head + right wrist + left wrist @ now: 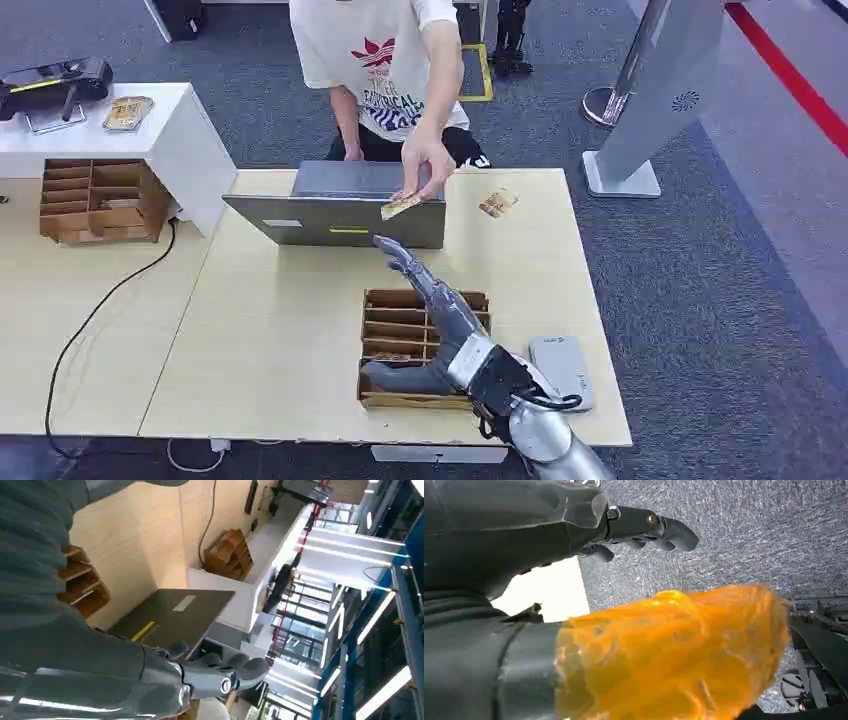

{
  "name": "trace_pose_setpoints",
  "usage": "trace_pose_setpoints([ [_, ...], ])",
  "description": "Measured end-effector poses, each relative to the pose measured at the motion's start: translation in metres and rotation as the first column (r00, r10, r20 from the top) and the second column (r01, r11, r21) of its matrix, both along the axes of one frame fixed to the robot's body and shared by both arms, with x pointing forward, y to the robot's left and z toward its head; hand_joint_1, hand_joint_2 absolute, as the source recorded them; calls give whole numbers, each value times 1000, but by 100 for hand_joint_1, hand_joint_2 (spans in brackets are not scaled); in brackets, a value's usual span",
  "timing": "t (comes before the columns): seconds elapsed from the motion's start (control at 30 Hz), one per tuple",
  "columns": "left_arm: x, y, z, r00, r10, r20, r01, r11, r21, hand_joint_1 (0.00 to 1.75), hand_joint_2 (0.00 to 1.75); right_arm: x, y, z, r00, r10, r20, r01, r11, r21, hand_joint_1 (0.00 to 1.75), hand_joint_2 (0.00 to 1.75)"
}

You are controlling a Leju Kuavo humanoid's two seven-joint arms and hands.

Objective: Pass the card to the sensor for recognition and then transmit it.

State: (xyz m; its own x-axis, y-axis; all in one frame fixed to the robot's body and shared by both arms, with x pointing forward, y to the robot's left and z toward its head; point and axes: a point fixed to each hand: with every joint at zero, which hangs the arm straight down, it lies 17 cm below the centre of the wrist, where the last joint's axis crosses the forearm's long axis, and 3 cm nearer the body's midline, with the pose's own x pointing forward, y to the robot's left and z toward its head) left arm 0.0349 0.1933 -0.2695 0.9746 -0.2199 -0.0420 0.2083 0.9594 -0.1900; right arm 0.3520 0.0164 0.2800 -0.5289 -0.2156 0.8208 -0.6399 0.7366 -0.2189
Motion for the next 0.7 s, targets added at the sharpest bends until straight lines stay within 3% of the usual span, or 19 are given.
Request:
trace_pose_setpoints([
  [0.23,0,-2,0,1000,4,-1,-4,1000,-2,0,0,-4,1,13,1000,-4,27,3,1000,19,0,175],
  [0.37,-1,-2,0,1000,-5,-2,5,1000,2,0,0,8,-15,29,971,-190,142,187,982,31,0,175],
  [0.53,-2,-1,0,1000,-23,-5,23,1000,6,0,0,8,-43,62,868,-415,274,397,910,122,0,175],
  [0.7,-3,-1,0,999,-43,-5,43,999,8,0,0,1,-62,84,695,-579,427,559,808,186,0,175],
])
